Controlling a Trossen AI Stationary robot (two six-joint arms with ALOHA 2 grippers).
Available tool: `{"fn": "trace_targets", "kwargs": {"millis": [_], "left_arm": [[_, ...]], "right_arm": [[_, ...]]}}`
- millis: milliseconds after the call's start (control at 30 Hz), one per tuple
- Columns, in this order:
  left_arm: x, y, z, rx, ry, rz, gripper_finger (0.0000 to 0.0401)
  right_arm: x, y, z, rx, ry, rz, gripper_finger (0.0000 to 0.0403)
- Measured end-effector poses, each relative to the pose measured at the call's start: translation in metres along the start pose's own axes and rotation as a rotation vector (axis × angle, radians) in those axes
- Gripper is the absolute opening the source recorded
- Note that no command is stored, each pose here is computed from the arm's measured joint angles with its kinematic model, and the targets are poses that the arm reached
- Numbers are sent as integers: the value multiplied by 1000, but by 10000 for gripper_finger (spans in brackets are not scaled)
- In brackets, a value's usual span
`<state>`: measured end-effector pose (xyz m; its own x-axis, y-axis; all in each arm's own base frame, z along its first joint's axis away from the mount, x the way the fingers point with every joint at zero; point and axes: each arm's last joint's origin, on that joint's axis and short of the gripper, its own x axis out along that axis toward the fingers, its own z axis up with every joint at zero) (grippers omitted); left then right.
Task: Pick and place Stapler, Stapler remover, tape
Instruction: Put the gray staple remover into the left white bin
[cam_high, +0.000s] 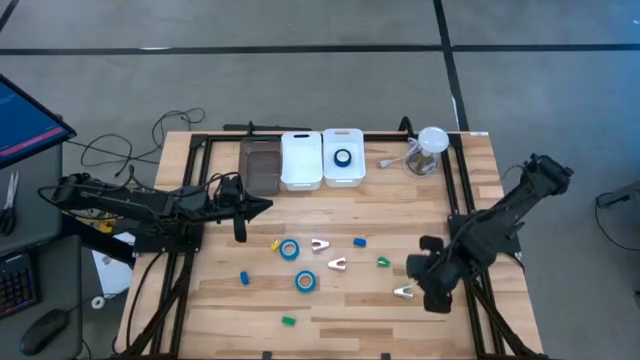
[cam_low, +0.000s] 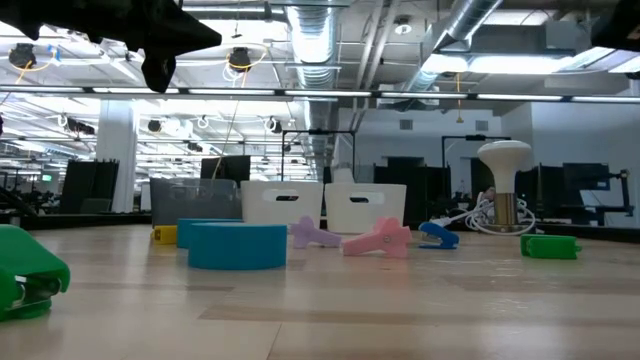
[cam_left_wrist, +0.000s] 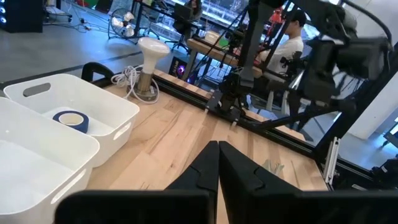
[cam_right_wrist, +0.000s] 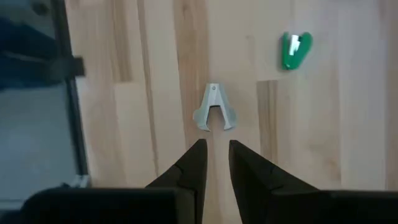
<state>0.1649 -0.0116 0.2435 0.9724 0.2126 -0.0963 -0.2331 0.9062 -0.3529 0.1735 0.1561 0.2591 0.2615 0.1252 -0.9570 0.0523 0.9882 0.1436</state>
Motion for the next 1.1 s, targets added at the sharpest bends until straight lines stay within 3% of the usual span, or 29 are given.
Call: {"fn": "trace_targets", "kwargs": {"millis": [367, 833, 1100], "left_arm": [[0, 0, 0, 2, 5, 3, 3], [0, 0, -1, 2, 7, 3, 3], [0, 0, -1, 3, 9, 4, 3]], "right_arm": [[63, 21, 9, -38, 139, -99, 78], [97, 23, 10, -51, 179, -218, 207], [113, 23, 12, -53, 197, -251, 190]]}}
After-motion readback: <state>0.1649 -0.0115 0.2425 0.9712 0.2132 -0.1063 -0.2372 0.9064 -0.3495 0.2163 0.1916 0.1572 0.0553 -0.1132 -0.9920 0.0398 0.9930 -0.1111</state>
